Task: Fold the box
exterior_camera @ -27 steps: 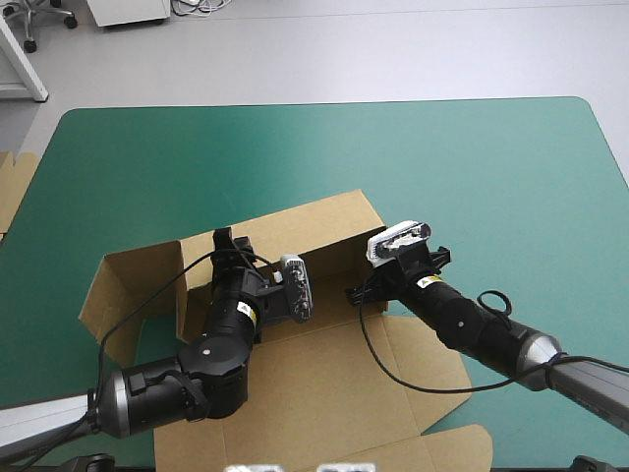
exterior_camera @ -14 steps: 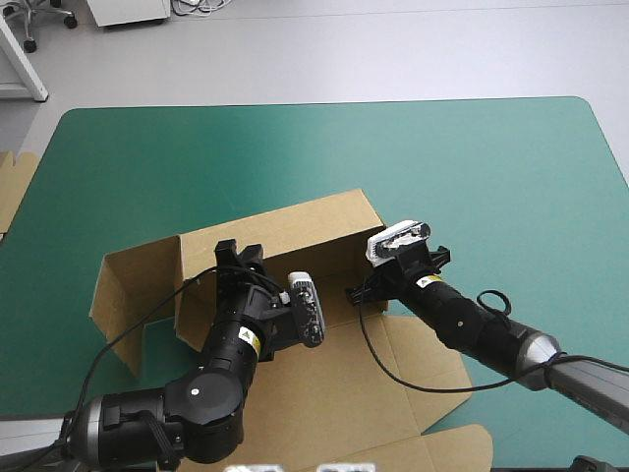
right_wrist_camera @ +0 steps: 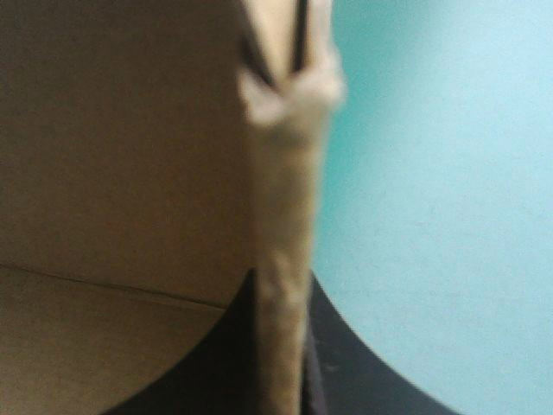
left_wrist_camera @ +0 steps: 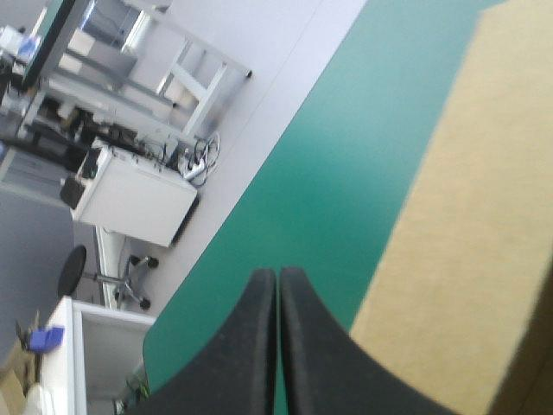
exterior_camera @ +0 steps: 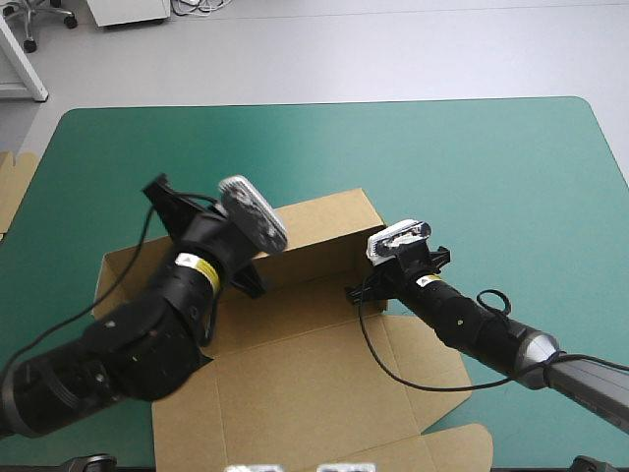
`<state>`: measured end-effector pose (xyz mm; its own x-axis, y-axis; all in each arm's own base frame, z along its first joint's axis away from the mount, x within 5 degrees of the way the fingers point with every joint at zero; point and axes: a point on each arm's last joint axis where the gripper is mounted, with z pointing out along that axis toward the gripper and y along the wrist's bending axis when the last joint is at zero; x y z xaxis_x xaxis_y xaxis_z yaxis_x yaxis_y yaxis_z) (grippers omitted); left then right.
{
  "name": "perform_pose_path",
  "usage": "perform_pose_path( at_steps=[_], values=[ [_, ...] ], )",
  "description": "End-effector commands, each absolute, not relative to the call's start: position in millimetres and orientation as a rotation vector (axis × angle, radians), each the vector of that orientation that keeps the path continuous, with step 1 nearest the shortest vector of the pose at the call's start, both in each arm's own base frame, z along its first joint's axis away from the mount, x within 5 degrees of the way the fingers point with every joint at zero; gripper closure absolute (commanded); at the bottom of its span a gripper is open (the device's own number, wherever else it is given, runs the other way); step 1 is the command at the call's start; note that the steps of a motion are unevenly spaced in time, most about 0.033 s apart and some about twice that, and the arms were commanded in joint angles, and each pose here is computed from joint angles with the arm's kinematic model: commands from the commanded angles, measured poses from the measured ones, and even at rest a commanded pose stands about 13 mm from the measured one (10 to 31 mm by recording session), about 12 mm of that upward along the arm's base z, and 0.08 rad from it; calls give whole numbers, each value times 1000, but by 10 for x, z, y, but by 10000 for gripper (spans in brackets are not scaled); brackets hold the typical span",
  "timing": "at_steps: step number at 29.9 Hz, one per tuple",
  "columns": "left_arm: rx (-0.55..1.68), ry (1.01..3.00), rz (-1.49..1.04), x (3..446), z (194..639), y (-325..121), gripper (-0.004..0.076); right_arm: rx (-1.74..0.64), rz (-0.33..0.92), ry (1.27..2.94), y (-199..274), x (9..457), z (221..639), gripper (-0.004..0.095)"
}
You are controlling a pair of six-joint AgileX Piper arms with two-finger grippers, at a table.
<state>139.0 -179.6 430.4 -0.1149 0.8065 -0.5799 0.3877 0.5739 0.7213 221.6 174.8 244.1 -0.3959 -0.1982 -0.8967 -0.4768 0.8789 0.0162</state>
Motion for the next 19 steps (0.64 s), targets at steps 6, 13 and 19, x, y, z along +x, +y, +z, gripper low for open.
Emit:
perform_pose_path(
  at_steps=[6,13,19],
  values=[
    [679,1885,407,1764,4723,-926,729,-585,440,1973,1817,2207,2657,921],
    [538,2026,242,2013,4556,-600,729,-605,548,1978,1653,2328,2978,920],
    [460,2152,232,2171,4163,-413,729,-562,523,2035,1407,2462,3230,919]
  ],
)
